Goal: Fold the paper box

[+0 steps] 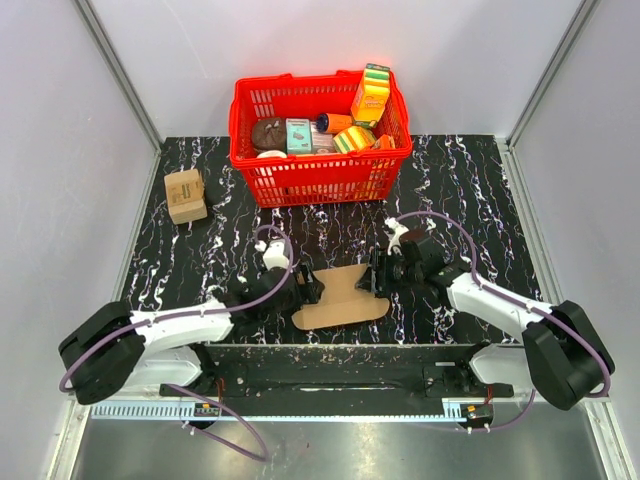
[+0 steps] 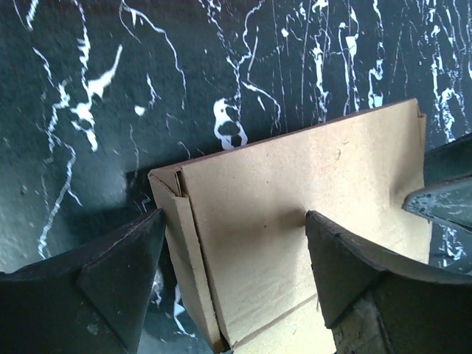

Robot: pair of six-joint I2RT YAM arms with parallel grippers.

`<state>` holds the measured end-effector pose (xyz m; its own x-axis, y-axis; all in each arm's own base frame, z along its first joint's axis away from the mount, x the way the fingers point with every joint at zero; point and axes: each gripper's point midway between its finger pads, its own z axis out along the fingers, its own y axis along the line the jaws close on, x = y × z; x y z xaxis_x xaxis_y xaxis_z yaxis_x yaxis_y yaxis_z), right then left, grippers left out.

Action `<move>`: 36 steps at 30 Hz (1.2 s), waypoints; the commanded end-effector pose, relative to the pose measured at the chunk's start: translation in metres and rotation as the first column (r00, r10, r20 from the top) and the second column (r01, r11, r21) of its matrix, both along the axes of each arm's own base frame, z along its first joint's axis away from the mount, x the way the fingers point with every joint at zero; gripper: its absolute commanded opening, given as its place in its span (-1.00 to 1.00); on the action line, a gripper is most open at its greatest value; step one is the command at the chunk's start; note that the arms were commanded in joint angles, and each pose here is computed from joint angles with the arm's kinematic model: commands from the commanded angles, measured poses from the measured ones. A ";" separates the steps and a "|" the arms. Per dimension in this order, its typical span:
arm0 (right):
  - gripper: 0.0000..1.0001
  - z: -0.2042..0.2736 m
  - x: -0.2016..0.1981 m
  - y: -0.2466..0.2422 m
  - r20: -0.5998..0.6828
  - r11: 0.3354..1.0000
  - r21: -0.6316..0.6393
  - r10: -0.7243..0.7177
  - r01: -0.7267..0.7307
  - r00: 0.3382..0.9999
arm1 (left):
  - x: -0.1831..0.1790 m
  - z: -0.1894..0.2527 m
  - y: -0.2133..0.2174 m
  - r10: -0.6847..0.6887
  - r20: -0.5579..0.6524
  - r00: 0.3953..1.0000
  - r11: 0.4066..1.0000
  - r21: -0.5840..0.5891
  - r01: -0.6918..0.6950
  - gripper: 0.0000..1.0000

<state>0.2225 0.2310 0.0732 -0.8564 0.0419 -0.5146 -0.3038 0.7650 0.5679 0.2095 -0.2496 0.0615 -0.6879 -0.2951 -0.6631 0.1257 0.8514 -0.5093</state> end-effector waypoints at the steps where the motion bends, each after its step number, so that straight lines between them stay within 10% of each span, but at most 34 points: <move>1: 0.25 0.016 0.007 0.017 0.029 0.995 0.097 0.014 -0.017 0.999 | 0.029 0.037 -0.020 -0.068 0.108 0.992 0.996 -0.051 0.074 0.61; 15: 0.33 0.011 0.033 0.008 0.070 0.997 0.011 -0.079 0.078 0.994 | 0.089 0.031 -0.026 -0.158 0.112 0.981 0.985 0.086 0.149 0.62; 36: 0.42 0.014 0.048 -0.002 0.046 0.991 -0.044 -0.127 0.129 0.991 | 0.077 0.024 -0.014 -0.177 0.105 0.979 0.983 0.078 0.169 0.67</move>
